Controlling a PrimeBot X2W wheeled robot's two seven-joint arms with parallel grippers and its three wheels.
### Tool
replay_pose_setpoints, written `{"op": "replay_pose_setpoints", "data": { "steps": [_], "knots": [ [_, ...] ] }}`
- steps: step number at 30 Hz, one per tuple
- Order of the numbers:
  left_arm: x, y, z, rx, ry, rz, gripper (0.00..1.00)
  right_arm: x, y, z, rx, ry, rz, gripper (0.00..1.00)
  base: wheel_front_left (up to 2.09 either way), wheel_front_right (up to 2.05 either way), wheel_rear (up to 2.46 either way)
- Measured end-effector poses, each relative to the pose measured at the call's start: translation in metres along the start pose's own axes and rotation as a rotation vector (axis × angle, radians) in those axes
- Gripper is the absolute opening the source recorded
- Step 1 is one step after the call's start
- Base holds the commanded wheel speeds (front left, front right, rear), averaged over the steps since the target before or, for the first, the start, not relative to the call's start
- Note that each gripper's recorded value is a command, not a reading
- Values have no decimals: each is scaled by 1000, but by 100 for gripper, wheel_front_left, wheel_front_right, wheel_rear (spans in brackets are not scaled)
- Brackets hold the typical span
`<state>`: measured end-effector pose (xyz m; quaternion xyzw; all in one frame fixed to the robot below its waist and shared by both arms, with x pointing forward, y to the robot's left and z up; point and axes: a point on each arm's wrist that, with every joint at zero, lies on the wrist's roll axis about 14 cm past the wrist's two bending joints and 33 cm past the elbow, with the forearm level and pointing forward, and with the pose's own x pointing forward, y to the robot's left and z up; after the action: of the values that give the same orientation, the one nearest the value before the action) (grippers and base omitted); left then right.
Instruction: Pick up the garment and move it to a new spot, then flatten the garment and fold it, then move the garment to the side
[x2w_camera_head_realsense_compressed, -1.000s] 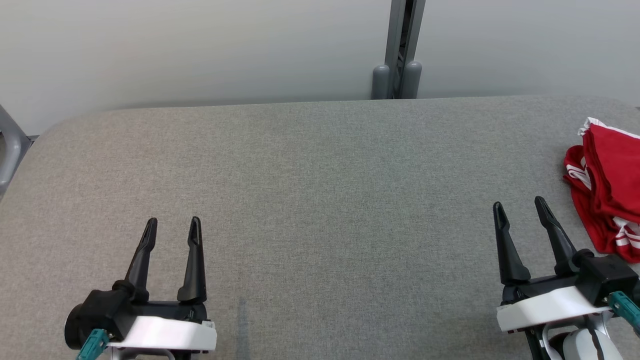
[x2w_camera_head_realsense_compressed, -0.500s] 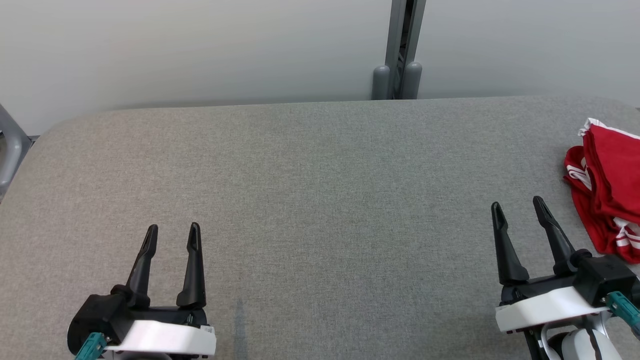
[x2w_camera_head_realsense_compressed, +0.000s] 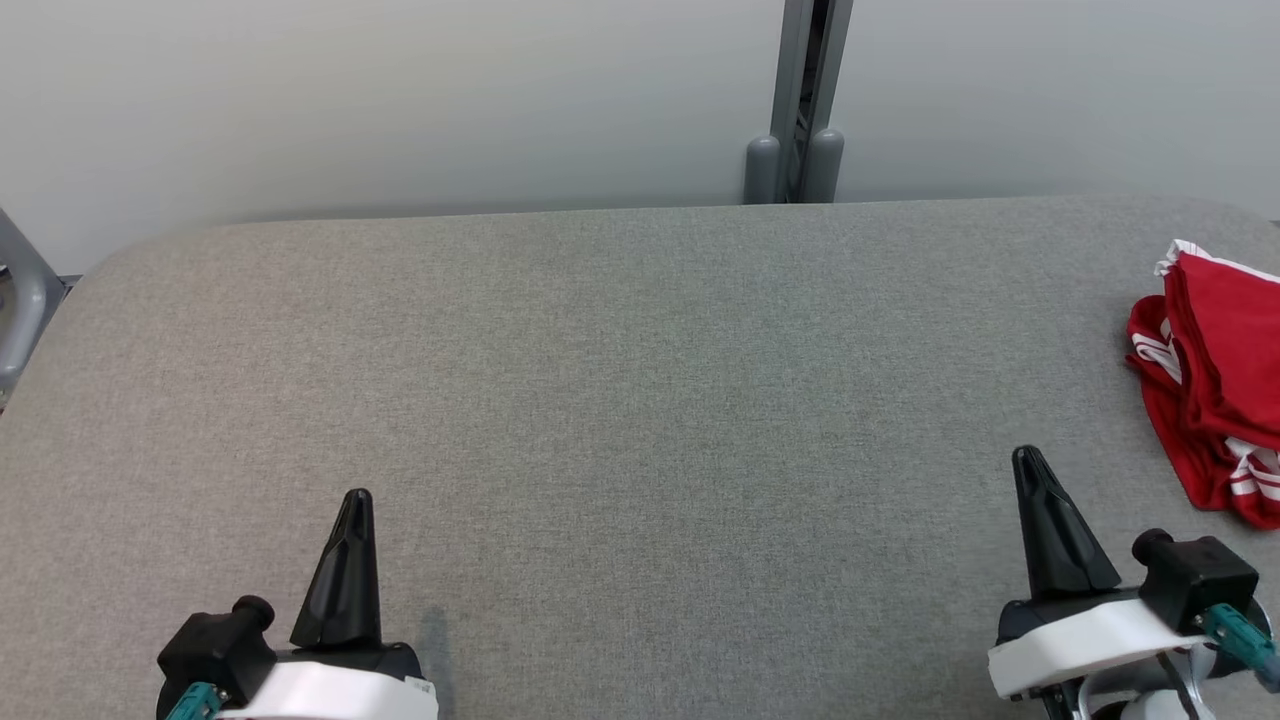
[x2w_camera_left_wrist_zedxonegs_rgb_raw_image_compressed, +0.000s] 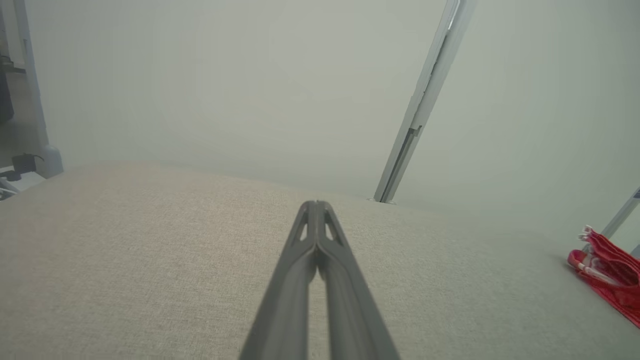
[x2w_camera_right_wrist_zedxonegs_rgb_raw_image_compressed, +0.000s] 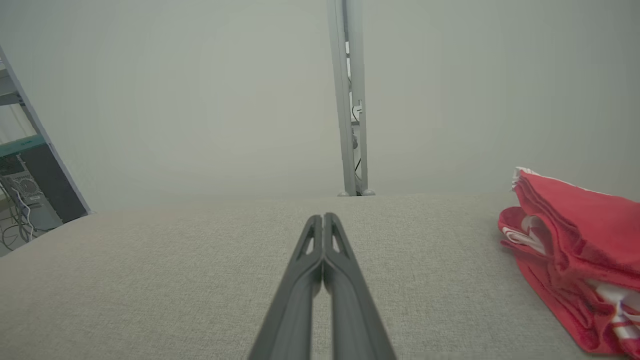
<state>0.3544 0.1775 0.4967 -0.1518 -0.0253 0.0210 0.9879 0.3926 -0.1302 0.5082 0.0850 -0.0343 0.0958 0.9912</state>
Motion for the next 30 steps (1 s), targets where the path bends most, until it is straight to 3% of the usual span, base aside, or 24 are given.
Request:
{"op": "replay_pose_setpoints", "data": {
  "steps": [30],
  "knots": [
    [17, 8, -7, -445, 43, 60, 0, 8, -44, -9, 478, 72, -172, 0, 0, 0, 0]
  ]
}}
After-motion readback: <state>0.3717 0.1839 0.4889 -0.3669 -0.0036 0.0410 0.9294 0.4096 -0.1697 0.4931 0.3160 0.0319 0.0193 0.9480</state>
